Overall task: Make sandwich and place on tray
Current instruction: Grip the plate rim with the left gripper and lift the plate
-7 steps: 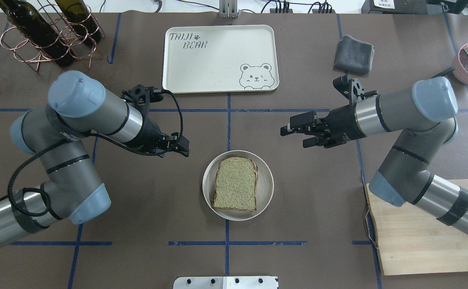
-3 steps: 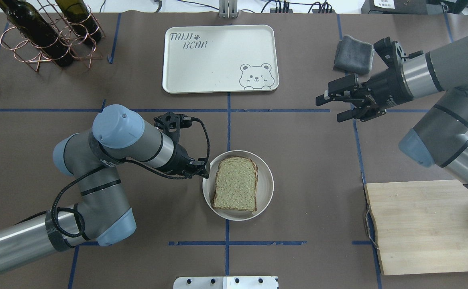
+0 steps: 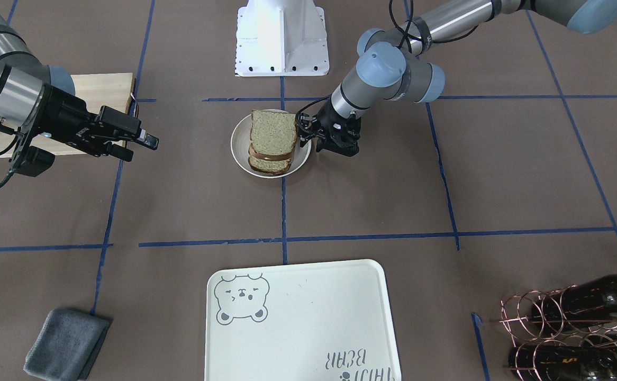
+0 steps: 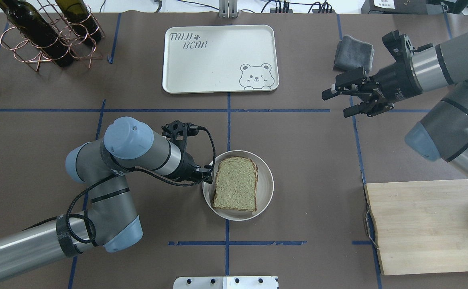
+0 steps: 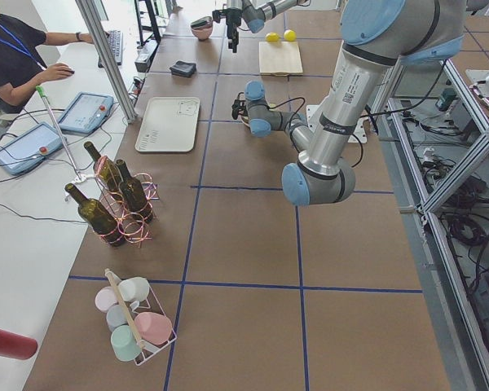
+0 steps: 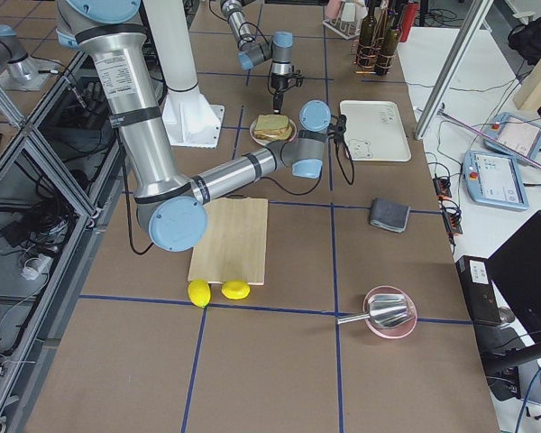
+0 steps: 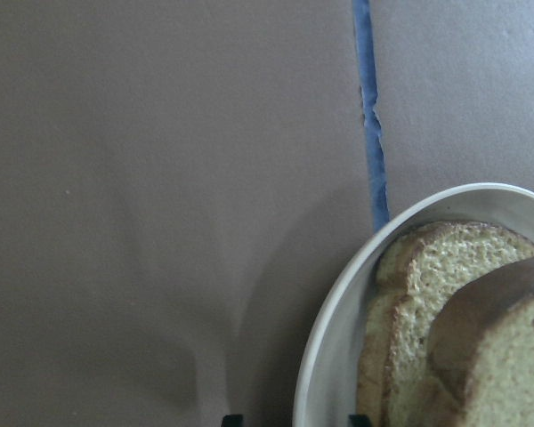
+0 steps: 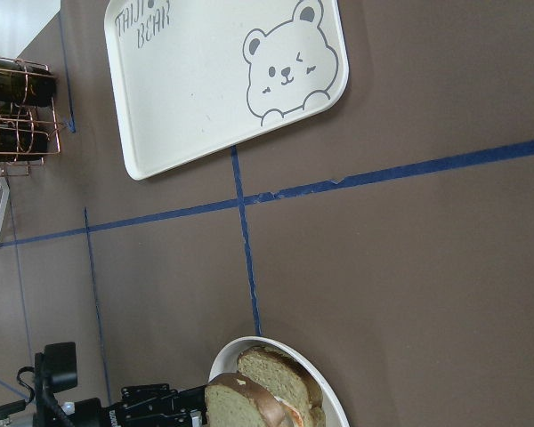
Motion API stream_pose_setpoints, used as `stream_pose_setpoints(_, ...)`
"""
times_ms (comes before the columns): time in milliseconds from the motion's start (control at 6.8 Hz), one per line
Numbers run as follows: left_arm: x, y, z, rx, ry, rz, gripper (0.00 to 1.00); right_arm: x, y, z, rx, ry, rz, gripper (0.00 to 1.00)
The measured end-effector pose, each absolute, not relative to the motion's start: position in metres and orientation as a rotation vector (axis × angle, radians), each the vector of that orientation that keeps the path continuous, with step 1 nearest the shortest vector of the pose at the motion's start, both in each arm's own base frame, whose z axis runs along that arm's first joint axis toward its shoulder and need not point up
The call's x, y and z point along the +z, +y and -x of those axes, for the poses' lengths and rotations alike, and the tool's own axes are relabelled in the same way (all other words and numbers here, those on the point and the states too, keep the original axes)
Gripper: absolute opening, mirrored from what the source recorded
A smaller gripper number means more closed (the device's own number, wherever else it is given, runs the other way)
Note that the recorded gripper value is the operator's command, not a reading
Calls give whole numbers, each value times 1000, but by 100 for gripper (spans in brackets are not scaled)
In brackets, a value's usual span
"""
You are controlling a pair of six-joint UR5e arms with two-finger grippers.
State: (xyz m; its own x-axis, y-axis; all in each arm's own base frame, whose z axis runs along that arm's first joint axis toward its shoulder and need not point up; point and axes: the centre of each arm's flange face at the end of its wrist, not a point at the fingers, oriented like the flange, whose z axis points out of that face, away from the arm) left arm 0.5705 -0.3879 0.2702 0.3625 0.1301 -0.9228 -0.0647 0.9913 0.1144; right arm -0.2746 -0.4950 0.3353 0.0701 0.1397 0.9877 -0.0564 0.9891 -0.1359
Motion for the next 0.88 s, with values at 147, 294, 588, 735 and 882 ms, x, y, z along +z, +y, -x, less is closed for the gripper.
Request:
stream_pose_setpoints(147, 271, -386, -574, 124, 1192, -61, 17, 335, -496, 273, 147, -1494, 69, 100)
stream_pose_setpoints(294, 273, -386, -576, 123, 1189, -60, 2, 335, -496, 272, 147, -1495, 68, 100)
stream_pose_setpoints(588, 273, -386, -576, 122, 1189, -60, 0, 335, -496, 270, 149, -1495, 67, 100)
stream_pose_setpoints(735, 272, -386, -576, 122, 1192, -60, 0, 336, -497, 268, 152, -1494, 66, 100)
stream_pose_setpoints(882, 269, -387, -574, 112, 1197, -56, 0, 337, -498, 265, 155, -1493, 67, 100)
